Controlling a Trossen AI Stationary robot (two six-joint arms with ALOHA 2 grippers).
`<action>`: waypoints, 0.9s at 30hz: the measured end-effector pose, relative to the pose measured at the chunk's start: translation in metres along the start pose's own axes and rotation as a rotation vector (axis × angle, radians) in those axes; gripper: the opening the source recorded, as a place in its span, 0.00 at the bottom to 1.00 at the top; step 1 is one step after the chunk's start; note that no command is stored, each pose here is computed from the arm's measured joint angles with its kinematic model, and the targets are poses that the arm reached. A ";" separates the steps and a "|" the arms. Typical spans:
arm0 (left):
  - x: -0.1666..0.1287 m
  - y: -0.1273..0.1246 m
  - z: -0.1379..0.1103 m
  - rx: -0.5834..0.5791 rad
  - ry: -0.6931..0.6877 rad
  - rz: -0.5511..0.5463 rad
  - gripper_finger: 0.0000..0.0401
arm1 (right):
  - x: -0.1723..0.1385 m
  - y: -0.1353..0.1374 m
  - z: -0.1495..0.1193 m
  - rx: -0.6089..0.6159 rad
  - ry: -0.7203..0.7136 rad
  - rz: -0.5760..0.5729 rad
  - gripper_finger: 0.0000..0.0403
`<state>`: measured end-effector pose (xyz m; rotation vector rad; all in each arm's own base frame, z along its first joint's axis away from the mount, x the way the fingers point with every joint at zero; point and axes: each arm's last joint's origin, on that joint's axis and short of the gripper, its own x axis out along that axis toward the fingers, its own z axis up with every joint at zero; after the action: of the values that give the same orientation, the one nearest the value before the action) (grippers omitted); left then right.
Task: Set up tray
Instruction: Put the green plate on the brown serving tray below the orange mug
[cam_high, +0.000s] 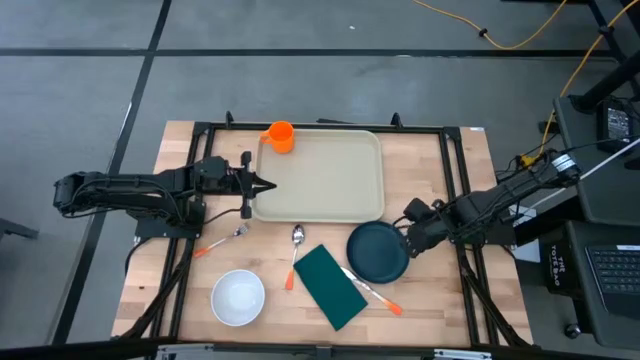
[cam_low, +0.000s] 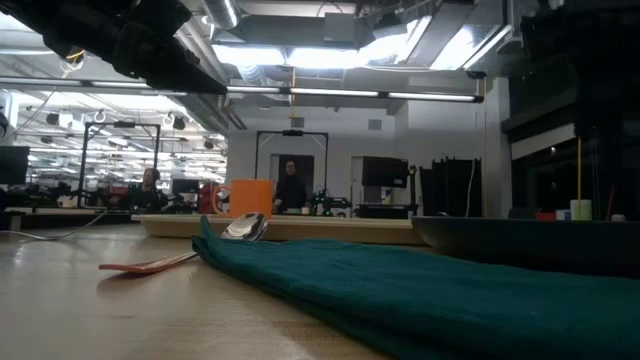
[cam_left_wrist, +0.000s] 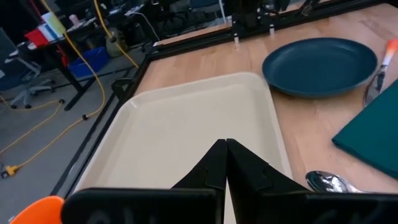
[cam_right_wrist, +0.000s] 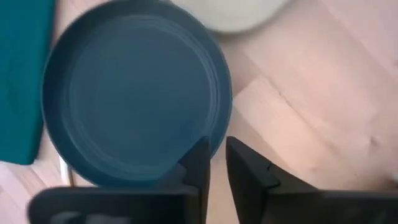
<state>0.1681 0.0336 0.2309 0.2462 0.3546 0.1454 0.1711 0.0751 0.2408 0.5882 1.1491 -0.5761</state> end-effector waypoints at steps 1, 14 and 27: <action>0.000 0.000 0.000 0.000 0.000 -0.002 0.01 | 0.003 -0.001 -0.002 0.023 0.014 -0.006 0.18; 0.000 -0.001 0.000 0.000 -0.006 -0.024 0.01 | 0.049 -0.015 -0.020 0.172 0.055 0.009 0.43; 0.000 -0.001 0.000 0.000 -0.003 -0.024 0.01 | 0.085 -0.024 -0.032 0.241 0.028 0.114 0.50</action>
<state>0.1681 0.0329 0.2306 0.2424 0.3541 0.1210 0.1587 0.0700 0.1476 0.8658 1.0724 -0.6142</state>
